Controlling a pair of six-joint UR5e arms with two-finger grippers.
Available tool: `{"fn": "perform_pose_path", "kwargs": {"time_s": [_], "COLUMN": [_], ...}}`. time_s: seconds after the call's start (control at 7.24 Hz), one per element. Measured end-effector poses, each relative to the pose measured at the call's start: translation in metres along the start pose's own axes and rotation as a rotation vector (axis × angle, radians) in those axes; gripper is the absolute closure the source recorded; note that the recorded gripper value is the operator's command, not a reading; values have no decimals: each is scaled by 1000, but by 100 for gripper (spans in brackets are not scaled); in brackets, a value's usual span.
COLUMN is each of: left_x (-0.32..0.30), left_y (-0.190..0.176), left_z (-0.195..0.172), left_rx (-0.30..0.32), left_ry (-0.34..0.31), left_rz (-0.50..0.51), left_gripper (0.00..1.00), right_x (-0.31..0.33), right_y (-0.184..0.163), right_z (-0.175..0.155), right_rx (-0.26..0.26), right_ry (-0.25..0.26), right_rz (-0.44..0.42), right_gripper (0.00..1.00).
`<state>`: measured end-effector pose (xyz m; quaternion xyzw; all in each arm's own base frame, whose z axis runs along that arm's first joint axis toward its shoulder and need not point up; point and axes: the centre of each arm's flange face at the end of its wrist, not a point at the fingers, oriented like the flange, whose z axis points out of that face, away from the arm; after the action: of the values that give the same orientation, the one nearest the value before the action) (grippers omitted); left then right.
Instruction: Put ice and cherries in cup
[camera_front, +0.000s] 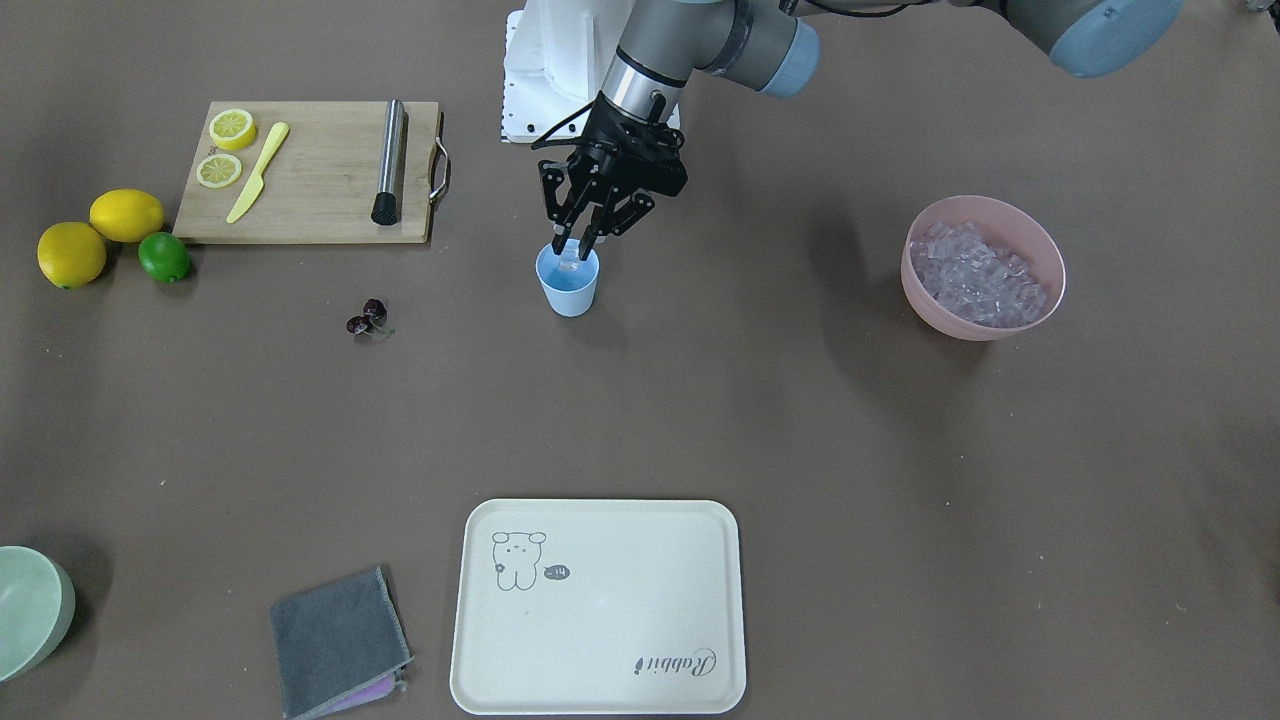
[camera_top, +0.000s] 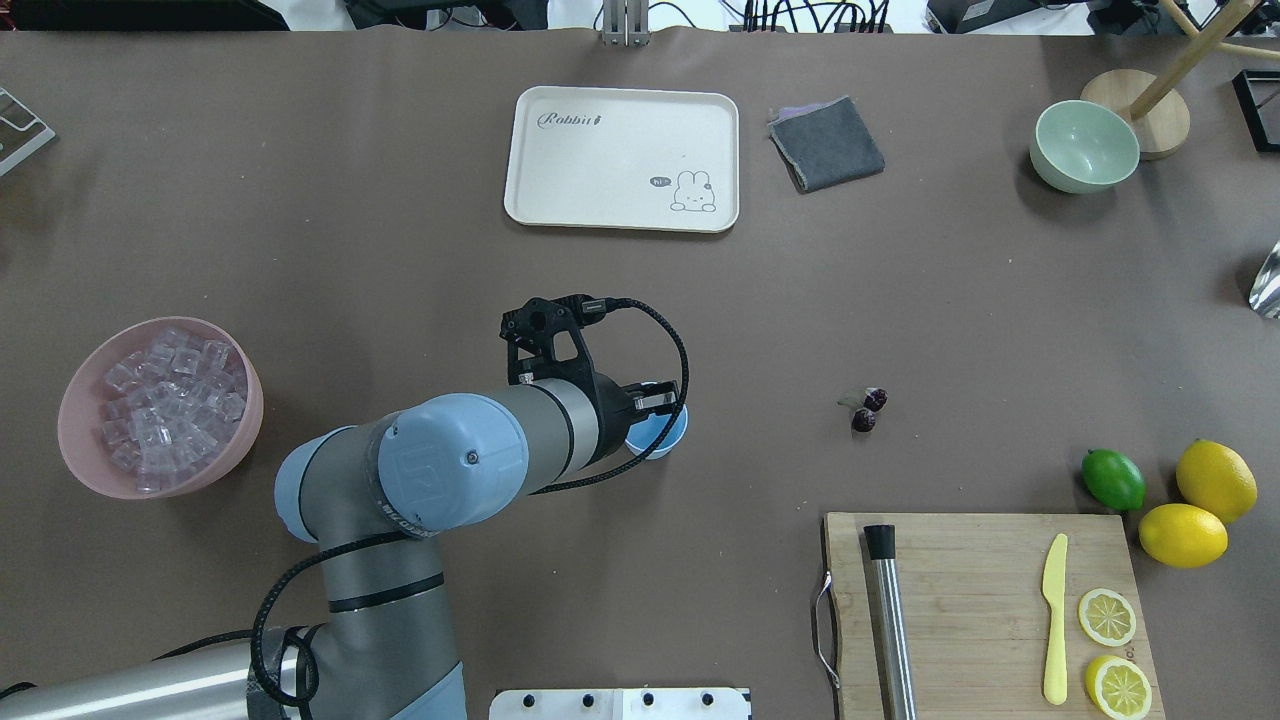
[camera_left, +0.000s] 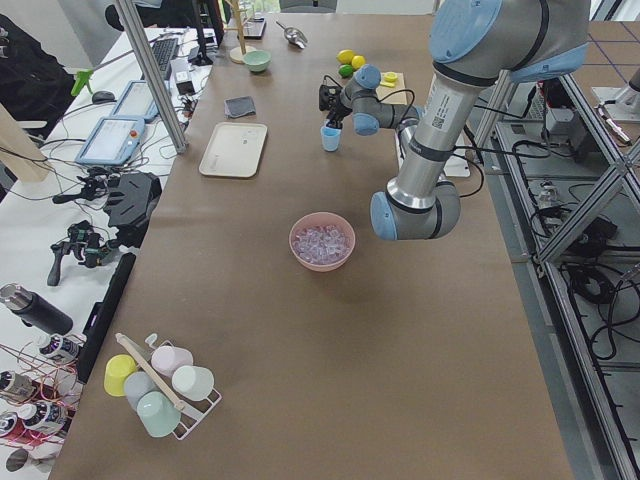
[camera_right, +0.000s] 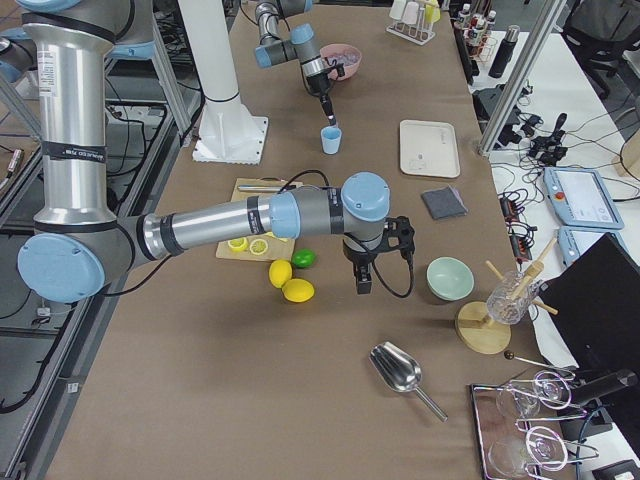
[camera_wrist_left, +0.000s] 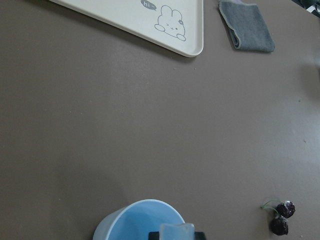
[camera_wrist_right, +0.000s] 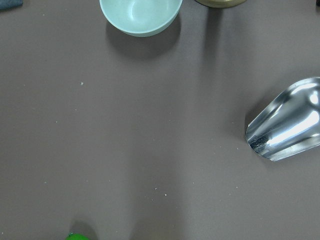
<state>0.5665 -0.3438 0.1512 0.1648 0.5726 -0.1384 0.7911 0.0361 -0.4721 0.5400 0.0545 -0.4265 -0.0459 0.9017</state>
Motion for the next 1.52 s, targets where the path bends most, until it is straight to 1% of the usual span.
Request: {"fn": "perform_pose_path", "kwargs": {"time_s": [0.28, 0.41, 0.69, 0.83, 1.1, 1.24, 1.38, 1.52], "left_x": [0, 2, 1, -21, -104, -151, -194, -230], "left_y": [-2, -5, -20, -36, -75, -103, -122, -131], "left_z": [-1, -9, -50, -74, -125, -146, -161, -168], "left_rx": [21, 22, 4, -11, -62, -90, -119, -147], "left_ry": [-16, -36, -131, -174, -262, -316, -365, -401], "left_rz": [2, 7, 34, 74, 168, 217, 271, 303], "left_gripper": [3, 3, 3, 3, 3, 3, 3, 3], "right_x": [-3, -3, -5, -6, -9, -11, -13, -16], "right_y": [-2, -3, -4, -5, -6, -6, -8, -10], "right_z": [2, 2, 1, 2, 2, 3, 4, 6], "right_rx": [-3, -3, -2, -3, -3, -5, -7, -10], "right_ry": [-1, -1, 0, 0, -3, -4, -4, -5], "right_rz": [-6, -7, -12, -14, -21, -25, -31, -36], "right_gripper": [0, 0, 0, 0, 0, 0, 0, 0]}}
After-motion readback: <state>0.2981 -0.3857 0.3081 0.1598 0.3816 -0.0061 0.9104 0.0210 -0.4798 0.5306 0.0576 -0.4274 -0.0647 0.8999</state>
